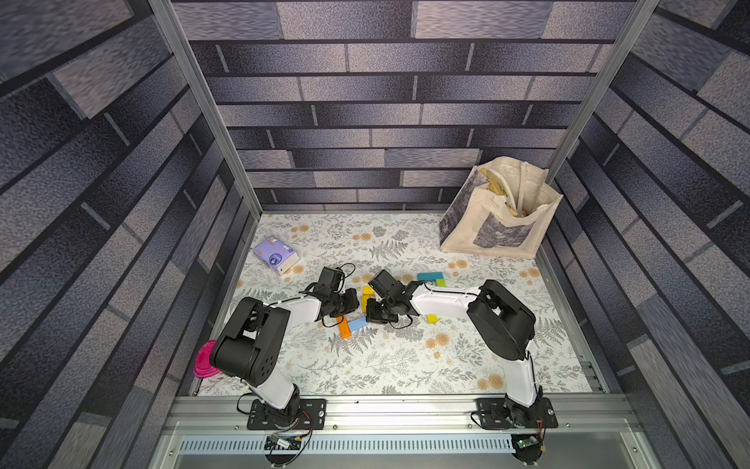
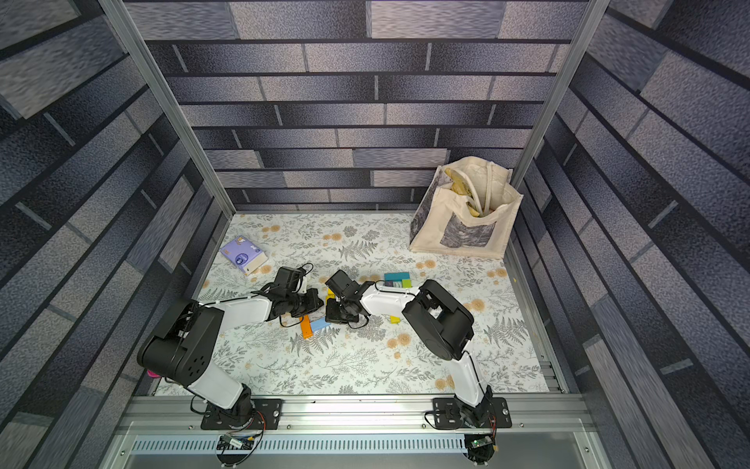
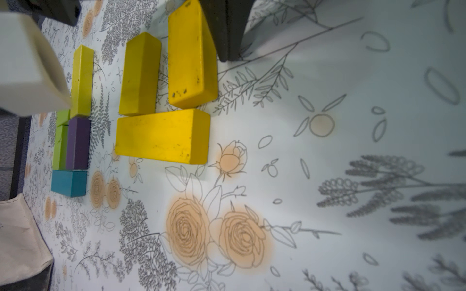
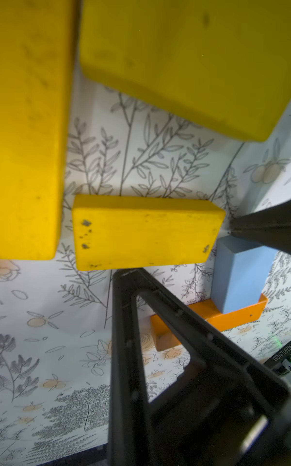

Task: Assemble the letter p with building blocks
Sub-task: Adjust the building block at the center of the board.

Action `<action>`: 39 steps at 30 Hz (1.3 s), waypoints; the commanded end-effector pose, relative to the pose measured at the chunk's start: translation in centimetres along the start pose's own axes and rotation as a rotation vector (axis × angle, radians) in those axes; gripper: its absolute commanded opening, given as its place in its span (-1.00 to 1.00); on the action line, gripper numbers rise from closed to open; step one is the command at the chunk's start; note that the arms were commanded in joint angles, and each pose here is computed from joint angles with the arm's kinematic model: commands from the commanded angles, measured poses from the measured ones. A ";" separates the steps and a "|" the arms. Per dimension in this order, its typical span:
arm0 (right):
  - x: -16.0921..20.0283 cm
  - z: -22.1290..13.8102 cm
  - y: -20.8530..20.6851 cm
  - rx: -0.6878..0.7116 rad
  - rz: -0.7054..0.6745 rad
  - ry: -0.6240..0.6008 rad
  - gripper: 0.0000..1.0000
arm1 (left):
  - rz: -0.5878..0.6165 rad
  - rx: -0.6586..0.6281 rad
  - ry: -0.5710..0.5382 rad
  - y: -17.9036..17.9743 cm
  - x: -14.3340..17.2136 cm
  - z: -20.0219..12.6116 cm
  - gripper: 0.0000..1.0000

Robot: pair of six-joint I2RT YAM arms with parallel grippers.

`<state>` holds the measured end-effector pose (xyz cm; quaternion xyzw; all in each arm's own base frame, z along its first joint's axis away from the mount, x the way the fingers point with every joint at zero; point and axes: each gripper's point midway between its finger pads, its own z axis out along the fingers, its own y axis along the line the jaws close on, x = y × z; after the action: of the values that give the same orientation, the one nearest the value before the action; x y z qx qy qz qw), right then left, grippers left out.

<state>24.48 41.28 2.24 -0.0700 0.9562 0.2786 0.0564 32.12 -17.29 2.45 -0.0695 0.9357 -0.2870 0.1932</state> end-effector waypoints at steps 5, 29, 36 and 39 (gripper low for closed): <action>-0.1 -1.8 -0.9 0.080 -0.032 -0.044 -1.00 | -0.044 -0.050 0.054 1.6 1.3 0.5 -1.00; -3.1 -0.5 -2.5 0.149 -0.052 -0.068 -1.00 | -0.052 -0.032 0.050 1.1 0.4 1.1 -1.00; -3.1 0.0 -2.9 0.150 -0.043 -0.058 -1.00 | -0.064 -0.028 0.041 1.0 -0.4 1.2 -1.00; -3.1 0.1 -3.1 0.152 -0.039 -0.056 -1.00 | -0.065 -0.036 0.043 1.1 -0.3 1.0 -1.00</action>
<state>27.94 39.58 2.27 -0.0768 0.9671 0.2188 0.1049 33.62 -17.71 2.52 -0.0789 0.9313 -0.3001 0.1905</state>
